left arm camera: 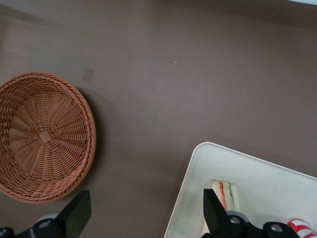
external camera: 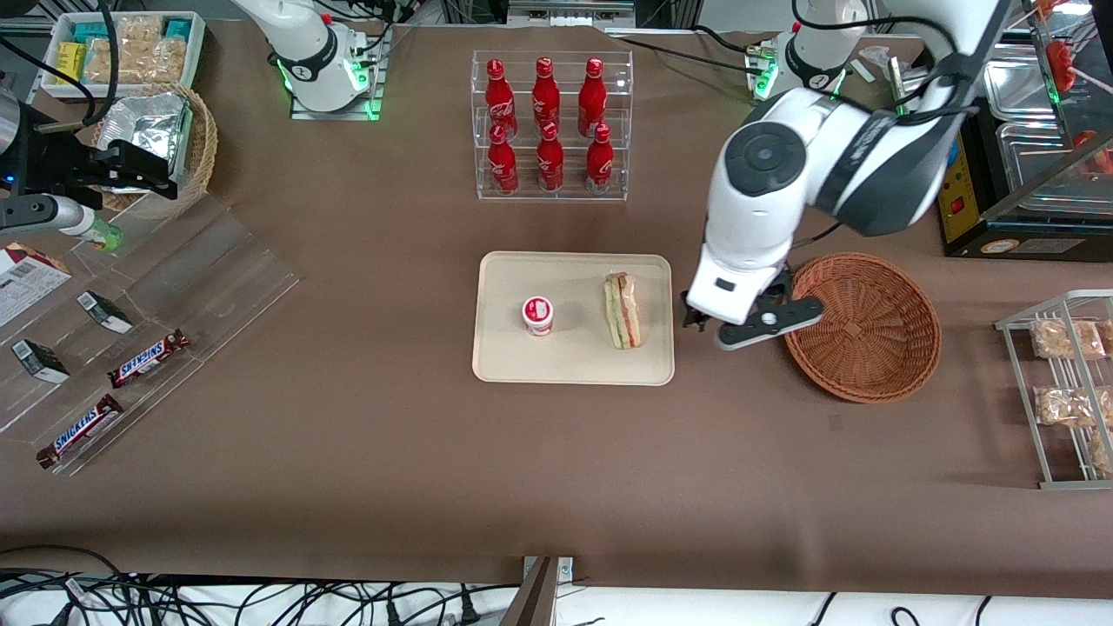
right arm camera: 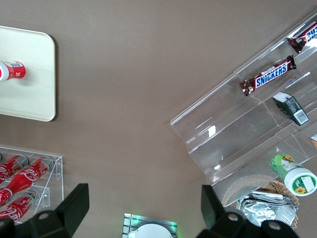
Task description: Place sandwich from basket to tray
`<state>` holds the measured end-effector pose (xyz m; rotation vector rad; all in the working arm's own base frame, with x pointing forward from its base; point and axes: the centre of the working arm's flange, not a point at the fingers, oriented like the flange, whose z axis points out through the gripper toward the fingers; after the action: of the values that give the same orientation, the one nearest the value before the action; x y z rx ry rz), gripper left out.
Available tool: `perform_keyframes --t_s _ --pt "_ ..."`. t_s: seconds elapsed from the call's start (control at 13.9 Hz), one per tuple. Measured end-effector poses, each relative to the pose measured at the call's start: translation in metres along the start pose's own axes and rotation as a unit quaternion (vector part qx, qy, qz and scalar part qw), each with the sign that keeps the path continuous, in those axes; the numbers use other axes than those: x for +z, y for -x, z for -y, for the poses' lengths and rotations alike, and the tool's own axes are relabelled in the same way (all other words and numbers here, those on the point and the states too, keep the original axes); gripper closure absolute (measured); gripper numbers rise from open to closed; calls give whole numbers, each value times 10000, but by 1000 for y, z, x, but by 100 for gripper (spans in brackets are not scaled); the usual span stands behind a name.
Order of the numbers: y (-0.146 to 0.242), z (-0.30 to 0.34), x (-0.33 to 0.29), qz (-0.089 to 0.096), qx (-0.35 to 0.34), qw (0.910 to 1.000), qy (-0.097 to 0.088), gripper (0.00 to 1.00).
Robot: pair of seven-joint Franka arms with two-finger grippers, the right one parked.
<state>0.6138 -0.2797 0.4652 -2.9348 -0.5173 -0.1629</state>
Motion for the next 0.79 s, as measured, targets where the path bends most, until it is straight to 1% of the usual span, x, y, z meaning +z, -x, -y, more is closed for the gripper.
perform_keyframes --t_s 0.14,0.43,0.65,0.79 --pt "-10 11 -13 26 -150 9999 34 0" --pt "-19 29 -28 144 -347 9992 129 0" --pt "-36 64 -44 344 -170 9986 356 0" --pt "-56 111 -59 499 21 9977 449 0"
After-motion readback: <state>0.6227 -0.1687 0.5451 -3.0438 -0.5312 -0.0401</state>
